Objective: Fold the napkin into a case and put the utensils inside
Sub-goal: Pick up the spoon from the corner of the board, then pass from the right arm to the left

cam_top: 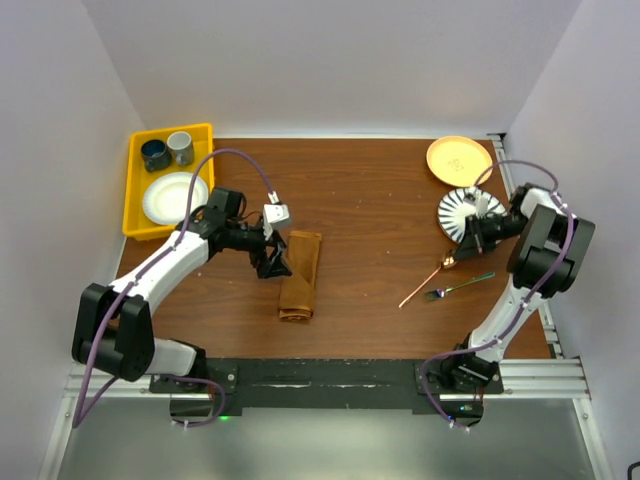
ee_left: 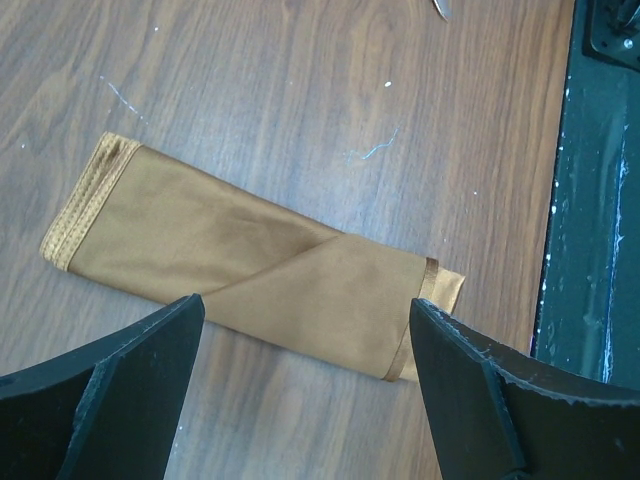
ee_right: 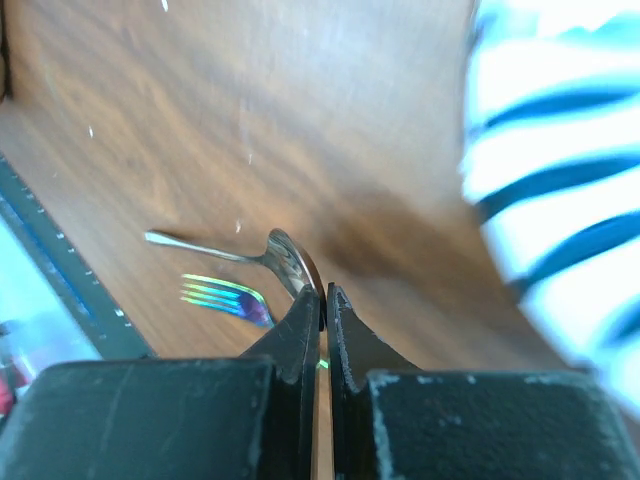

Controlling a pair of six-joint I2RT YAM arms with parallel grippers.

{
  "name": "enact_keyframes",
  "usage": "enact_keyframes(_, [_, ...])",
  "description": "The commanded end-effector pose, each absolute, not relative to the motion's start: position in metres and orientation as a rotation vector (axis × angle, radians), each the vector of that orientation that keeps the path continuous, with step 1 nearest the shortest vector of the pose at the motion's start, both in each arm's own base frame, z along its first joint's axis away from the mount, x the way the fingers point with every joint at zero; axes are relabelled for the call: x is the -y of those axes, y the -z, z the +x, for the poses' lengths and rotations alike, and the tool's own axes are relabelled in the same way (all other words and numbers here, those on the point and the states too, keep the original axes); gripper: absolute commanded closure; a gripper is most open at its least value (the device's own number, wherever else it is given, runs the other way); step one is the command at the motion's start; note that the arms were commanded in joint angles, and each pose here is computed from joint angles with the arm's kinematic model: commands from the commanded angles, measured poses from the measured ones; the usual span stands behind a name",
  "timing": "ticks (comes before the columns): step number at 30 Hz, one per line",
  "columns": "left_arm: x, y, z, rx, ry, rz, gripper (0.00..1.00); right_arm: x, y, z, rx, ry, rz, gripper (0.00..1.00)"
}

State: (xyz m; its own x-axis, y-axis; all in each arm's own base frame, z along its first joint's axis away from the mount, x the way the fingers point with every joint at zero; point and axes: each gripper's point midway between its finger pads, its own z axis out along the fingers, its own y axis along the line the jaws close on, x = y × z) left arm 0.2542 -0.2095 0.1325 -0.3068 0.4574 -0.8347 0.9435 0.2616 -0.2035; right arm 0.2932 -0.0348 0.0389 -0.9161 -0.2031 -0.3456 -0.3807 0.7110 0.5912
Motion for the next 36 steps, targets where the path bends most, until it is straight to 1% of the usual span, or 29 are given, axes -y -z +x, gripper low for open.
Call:
enact_keyframes(1, [0.205,-0.133,0.257,-1.863,0.947,1.290,0.12,0.014,-0.086,0.325,-2.560,-1.001,-0.695,1.00])
enact_keyframes(2, [0.203,-0.132,0.260,-1.869,0.945,1.282,0.12,0.010,-0.099,0.337,-2.534,-0.981,-0.736,1.00])
enact_keyframes(4, [0.201,-0.132,0.261,-1.874,0.952,1.277,0.12,-0.012,-0.108,0.348,-2.507,-1.011,-0.822,1.00])
enact_keyframes(5, [0.199,-0.133,0.262,-1.877,0.951,1.270,0.11,-0.021,-0.128,0.361,-2.456,-1.020,-0.846,1.00])
enact_keyframes(7, [0.196,-0.133,0.265,-1.884,0.920,1.264,0.09,-0.046,-0.139,0.373,-2.410,-1.071,-0.912,1.00])
enact_keyframes(8, [0.193,-0.136,0.267,-1.881,0.895,1.260,0.08,-0.055,-0.150,0.385,-2.364,-1.041,-0.950,1.00])
enact_keyframes(9, [0.190,-0.136,0.269,-1.880,0.861,1.263,0.00,-0.067,-0.156,0.387,-2.330,-1.043,-0.990,1.00])
enact_keyframes(11, [0.185,-0.139,0.271,-1.876,0.818,1.254,0.00,-0.102,-0.169,0.394,-2.258,-1.041,-1.107,1.00])
enact_keyframes(13, [0.180,-0.138,0.273,-1.882,0.781,1.246,0.00,-0.140,-0.180,0.396,-2.216,-1.115,-1.131,1.00])
enact_keyframes(14, [0.176,-0.137,0.275,-1.889,0.767,1.234,0.00,-0.151,-0.185,0.409,-2.182,-1.128,-1.130,1.00])
enact_keyframes(17, [0.167,-0.144,0.290,-1.877,0.749,1.168,0.00,-0.186,-0.199,0.424,-2.116,-1.199,-1.122,1.00])
enact_keyframes(19, [0.169,-0.159,0.300,-1.806,0.779,1.174,0.01,-0.206,-0.202,0.423,-2.094,-1.219,-1.154,1.00])
enact_keyframes(21, [0.173,-0.169,0.313,-1.765,0.778,1.182,0.08,-0.219,-0.205,0.419,-2.073,-1.223,-1.188,1.00])
enact_keyframes(22, [0.175,-0.176,0.327,-1.757,0.780,1.174,0.10,-0.230,-0.205,0.412,-2.066,-1.228,-1.222,1.00])
enact_keyframes(23, [0.179,-0.182,0.332,-1.748,0.812,1.163,0.19,-0.236,-0.200,0.408,-2.069,-1.245,-1.229,1.00])
enact_keyframes(25, [0.188,-0.193,0.347,-1.731,0.873,1.138,0.31,-0.248,-0.214,0.395,-2.043,-1.276,-1.232,1.00])
enact_keyframes(26, [0.194,-0.197,0.347,-1.747,0.948,1.094,0.39,-0.253,-0.210,0.391,-2.041,-1.306,-1.225,1.00])
enact_keyframes(27, [0.198,-0.205,0.358,-1.714,0.938,1.072,0.41,-0.256,-0.220,0.385,-2.035,-1.303,-1.221,1.00])
enact_keyframes(28, [0.201,-0.203,0.362,-1.724,0.955,1.042,0.43,-0.263,-0.219,0.378,-2.038,-1.311,-1.237,1.00])
enact_keyframes(29, [0.205,-0.205,0.365,-1.749,0.978,0.987,0.43,-0.266,-0.214,0.372,-2.053,-1.324,-1.241,1.00])
enact_keyframes(30, [0.209,-0.209,0.372,-1.721,0.968,0.984,0.43,-0.269,-0.214,0.367,-2.067,-1.333,-1.238,1.00])
enact_keyframes(32, [0.222,-0.208,0.377,-1.748,0.969,0.957,0.43,-0.276,-0.212,0.355,-2.081,-1.357,-1.257,1.00])
enact_keyframes(36, [0.242,-0.208,0.377,-1.764,0.977,0.901,0.41,-0.283,-0.205,0.347,-2.149,-1.416,-1.204,1.00])
